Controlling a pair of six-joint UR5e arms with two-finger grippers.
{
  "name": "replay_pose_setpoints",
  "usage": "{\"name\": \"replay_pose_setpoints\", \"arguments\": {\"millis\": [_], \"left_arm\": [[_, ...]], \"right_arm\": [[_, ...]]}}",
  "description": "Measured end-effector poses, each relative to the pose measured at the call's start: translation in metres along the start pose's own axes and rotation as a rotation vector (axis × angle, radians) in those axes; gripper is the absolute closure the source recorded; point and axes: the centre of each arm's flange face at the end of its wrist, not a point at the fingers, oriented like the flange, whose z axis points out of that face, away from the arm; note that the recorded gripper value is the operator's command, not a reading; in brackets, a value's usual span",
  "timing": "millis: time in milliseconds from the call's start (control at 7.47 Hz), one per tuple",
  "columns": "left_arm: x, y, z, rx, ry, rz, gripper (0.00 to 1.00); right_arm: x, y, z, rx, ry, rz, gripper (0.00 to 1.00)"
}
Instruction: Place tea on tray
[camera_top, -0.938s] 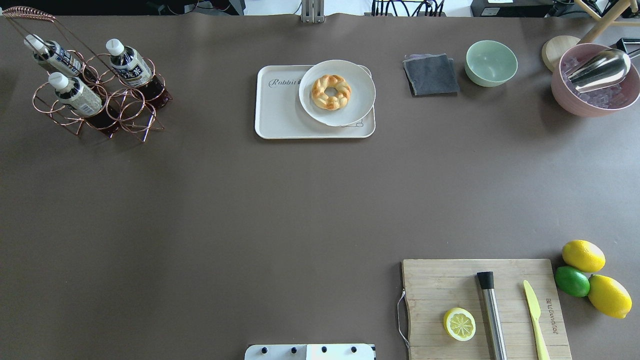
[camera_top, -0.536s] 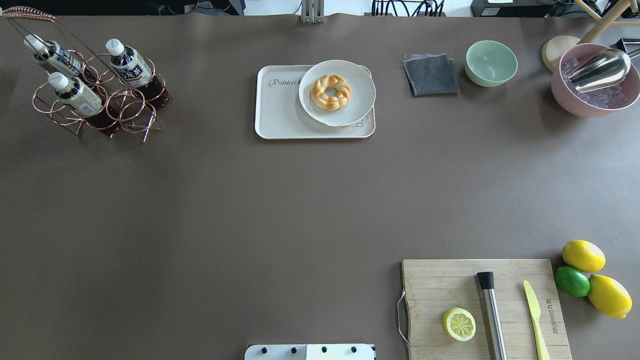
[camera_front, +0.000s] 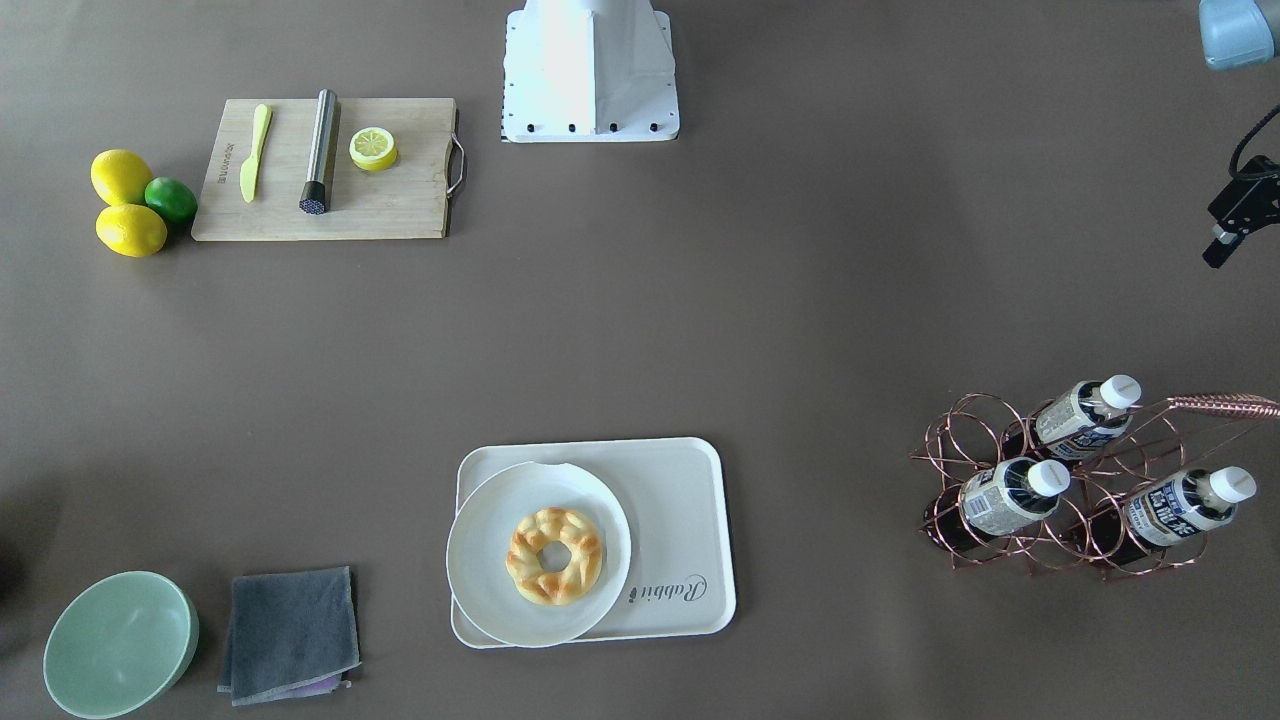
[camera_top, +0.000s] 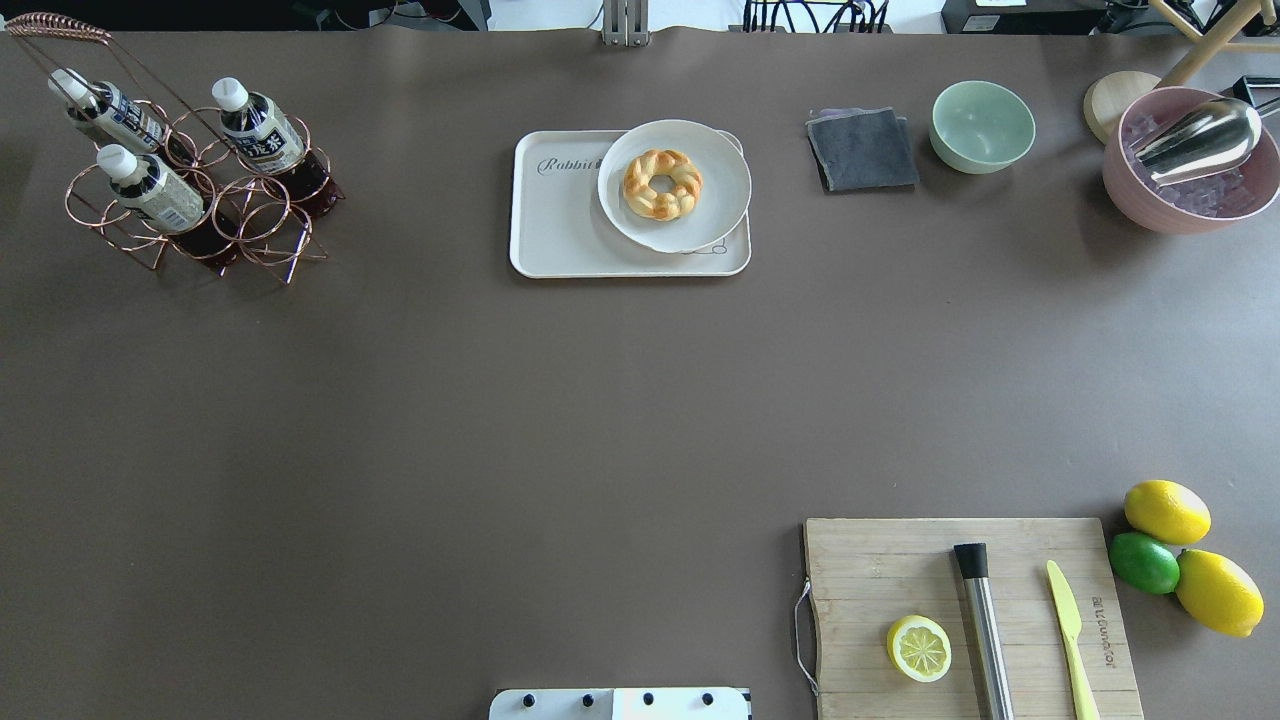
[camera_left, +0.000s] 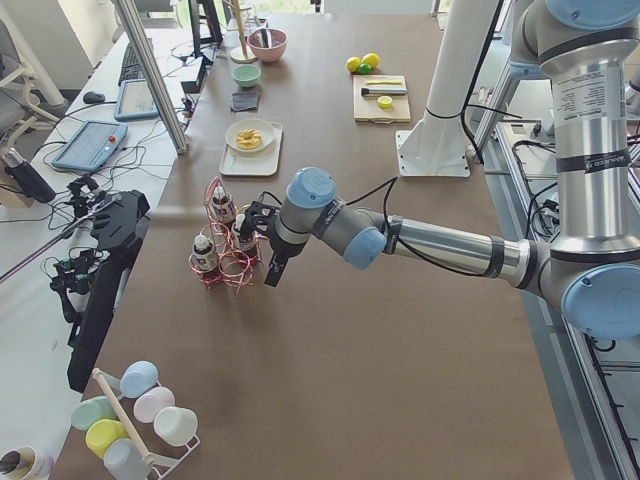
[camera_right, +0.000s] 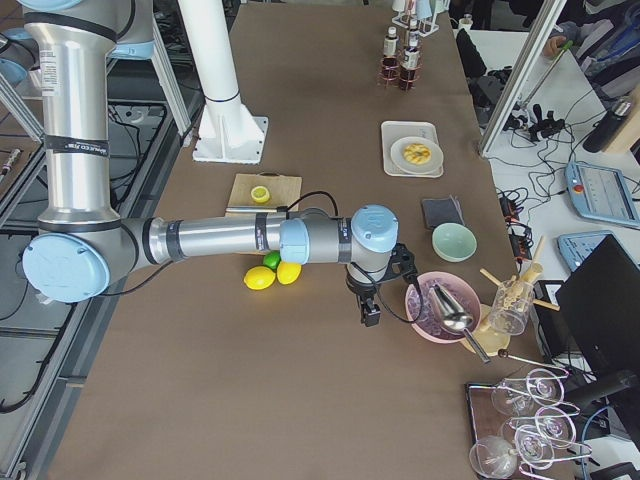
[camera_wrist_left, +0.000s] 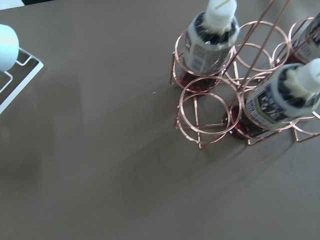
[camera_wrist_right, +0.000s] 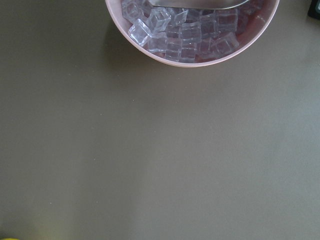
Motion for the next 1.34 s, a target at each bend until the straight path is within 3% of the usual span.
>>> {"name": "replay_pose_setpoints", "arguments": {"millis": [536, 804, 1339], "left_arm": [[0.093, -0.011, 0.050, 0.198, 0.002, -0.004, 0.04], [0.116, -0.008, 0.078, 0.239, -0.044, 0.018, 0.08], [0.128, -0.016, 0.092, 0.261, -0.067, 0.112, 0.16]], "right_arm": [[-0.003, 0.001, -0.004, 0.043, 0.015, -0.045, 0.00], [0.001, 0.007, 0.002, 0.067, 0.022, -0.065, 0.00], [0.001, 0.007, 0.004, 0.075, 0.000, 0.038, 0.00]]}}
